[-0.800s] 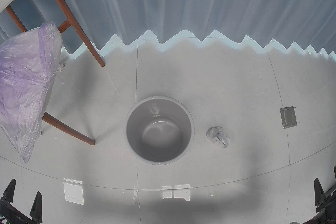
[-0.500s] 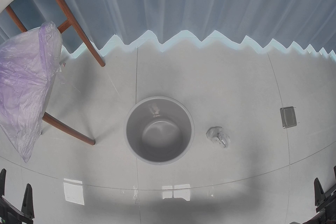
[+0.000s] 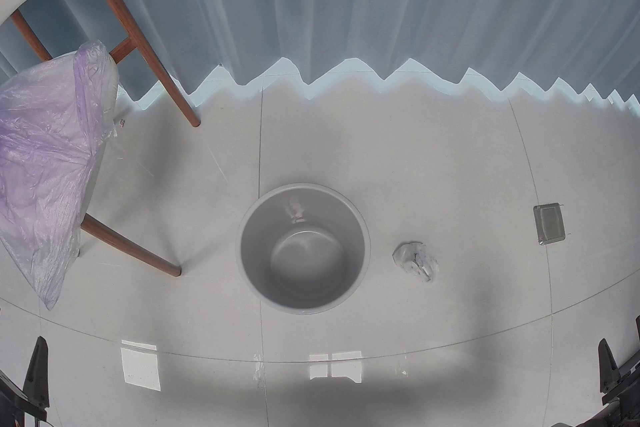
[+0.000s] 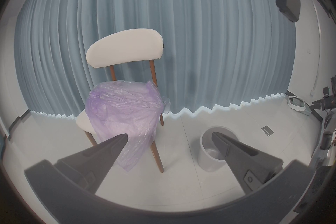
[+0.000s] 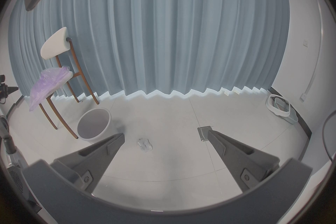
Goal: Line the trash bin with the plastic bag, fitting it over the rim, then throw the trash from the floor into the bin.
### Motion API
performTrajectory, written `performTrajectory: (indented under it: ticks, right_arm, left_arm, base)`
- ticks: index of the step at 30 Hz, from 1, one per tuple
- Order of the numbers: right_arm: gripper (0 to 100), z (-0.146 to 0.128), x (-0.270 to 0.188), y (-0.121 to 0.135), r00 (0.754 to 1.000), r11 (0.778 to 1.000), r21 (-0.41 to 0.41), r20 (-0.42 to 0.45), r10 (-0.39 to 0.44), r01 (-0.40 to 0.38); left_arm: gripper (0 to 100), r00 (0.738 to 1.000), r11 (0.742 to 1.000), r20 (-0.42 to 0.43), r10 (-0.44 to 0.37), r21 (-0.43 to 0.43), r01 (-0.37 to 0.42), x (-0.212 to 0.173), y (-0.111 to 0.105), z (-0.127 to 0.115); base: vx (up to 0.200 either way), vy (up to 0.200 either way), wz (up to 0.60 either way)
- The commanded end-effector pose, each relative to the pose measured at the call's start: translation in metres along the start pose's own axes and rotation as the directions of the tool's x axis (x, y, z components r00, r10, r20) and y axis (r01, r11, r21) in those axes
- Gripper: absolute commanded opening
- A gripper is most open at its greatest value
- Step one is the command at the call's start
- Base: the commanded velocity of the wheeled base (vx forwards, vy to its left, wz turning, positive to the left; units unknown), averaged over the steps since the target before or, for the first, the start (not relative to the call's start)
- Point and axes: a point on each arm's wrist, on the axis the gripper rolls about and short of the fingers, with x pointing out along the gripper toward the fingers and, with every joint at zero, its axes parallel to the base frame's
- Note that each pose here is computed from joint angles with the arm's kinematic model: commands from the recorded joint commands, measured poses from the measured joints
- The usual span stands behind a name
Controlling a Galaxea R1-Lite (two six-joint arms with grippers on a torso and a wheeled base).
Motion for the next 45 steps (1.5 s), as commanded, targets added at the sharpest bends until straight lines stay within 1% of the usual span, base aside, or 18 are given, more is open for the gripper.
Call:
performTrajectory:
  ticks: [1, 6, 18, 26, 32, 45]
  right_arm:
    - [100, -0.005, 0.0, 0.0, 1.0, 1.0, 0.0, 0.003, 0.001, -0.001]
    - [100, -0.005, 0.0, 0.0, 1.0, 1.0, -0.001, 0.003, 0.001, -0.001]
    - [100, -0.004, 0.0, 0.0, 1.0, 1.0, 0.0, 0.005, 0.001, -0.001]
    - [100, -0.004, 0.0, 0.0, 1.0, 1.0, -0.001, 0.005, 0.001, -0.001]
    - [100, -0.004, 0.0, 0.0, 1.0, 1.0, -0.001, 0.005, 0.001, -0.001]
    - [100, -0.004, 0.0, 0.0, 1.0, 1.0, -0.001, 0.005, 0.001, -0.001]
  left_arm:
    - [100, 0.991, 0.999, -0.127, -0.043, -0.009, 0.042, 0.026, 0.002, 0.022]
    - [100, 0.983, 0.998, -0.17, -0.063, -0.014, 0.061, 0.035, 0.002, 0.026]
    - [100, 0.982, 0.998, -0.179, -0.067, -0.015, 0.065, 0.06, 0.004, 0.047]
    - [100, 0.978, 0.998, -0.195, -0.068, -0.015, 0.066, 0.079, 0.004, 0.053]
    - [100, 0.976, 0.998, -0.208, -0.07, -0.008, 0.07, 0.087, 0.004, 0.055]
    - [100, 0.962, 0.992, -0.245, -0.119, 0.016, 0.126, 0.114, 0.001, 0.067]
  base:
    - [0.0, 0.0, 0.0]
    - [0.0, 0.0, 0.0]
    - [0.0, 0.0, 0.0]
    - [0.0, 0.0, 0.0]
    - [0.0, 0.0, 0.0]
    - [0.0, 0.0, 0.0]
